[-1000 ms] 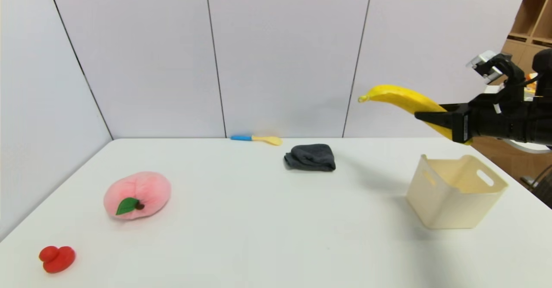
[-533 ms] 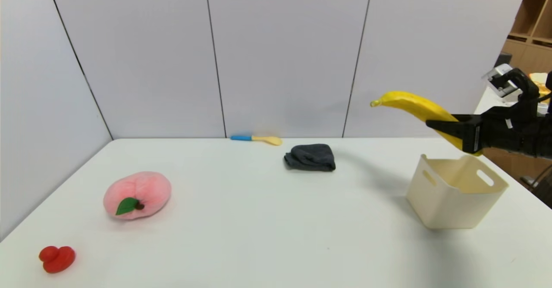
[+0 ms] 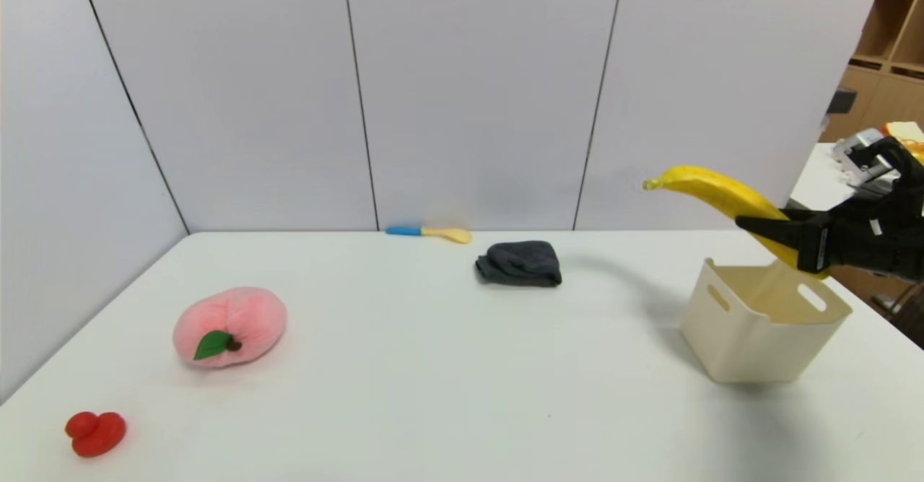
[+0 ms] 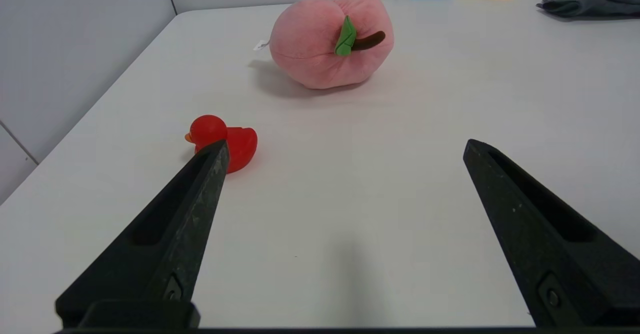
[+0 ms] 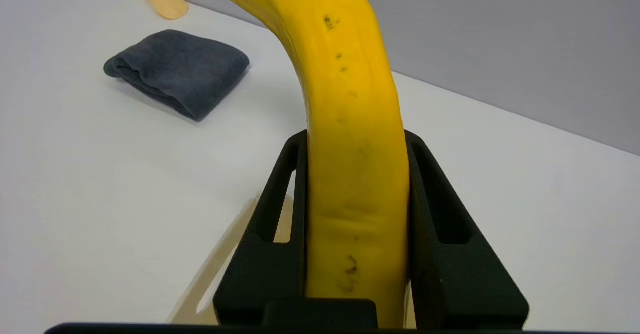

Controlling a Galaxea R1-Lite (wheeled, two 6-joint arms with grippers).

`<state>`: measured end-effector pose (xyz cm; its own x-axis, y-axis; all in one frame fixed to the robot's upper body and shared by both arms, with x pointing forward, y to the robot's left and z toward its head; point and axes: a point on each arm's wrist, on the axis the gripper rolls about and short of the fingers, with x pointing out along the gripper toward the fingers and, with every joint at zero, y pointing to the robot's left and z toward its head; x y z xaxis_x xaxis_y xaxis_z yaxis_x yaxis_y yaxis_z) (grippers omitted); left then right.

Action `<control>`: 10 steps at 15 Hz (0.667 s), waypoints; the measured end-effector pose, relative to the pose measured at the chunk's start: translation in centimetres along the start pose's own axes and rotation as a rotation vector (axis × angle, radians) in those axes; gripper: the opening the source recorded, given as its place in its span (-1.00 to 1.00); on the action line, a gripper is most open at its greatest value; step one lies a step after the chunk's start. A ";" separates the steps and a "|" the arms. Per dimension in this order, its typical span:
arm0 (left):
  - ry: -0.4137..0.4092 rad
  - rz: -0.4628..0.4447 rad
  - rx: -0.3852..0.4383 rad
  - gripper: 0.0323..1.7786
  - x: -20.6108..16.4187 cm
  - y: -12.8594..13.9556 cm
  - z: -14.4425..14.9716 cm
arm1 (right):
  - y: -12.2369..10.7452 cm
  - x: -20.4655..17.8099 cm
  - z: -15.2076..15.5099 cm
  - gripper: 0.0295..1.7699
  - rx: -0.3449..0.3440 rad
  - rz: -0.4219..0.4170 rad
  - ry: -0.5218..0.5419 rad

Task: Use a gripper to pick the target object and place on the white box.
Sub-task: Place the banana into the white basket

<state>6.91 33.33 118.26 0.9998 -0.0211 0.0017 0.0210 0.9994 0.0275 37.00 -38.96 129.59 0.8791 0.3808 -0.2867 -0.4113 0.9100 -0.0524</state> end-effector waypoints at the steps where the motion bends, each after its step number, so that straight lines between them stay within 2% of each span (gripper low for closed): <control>1: 0.000 0.000 0.000 0.90 0.0 0.0 0.0 | -0.2 -0.1 -0.2 -0.39 0.012 -0.003 0.004; 6: 0.000 0.000 0.000 0.90 0.0 0.0 0.0 | -0.2 -0.3 -1.0 -0.39 0.053 0.006 0.019; 10: 0.000 0.000 0.000 0.90 0.0 0.0 0.0 | 0.0 -0.6 -0.9 -0.39 0.057 0.007 0.012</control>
<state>6.91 33.33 118.26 0.9998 -0.0211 0.0017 0.0210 0.9994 0.0275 36.29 -39.37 128.92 0.8730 0.3859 -0.2984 -0.4030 0.9152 0.0046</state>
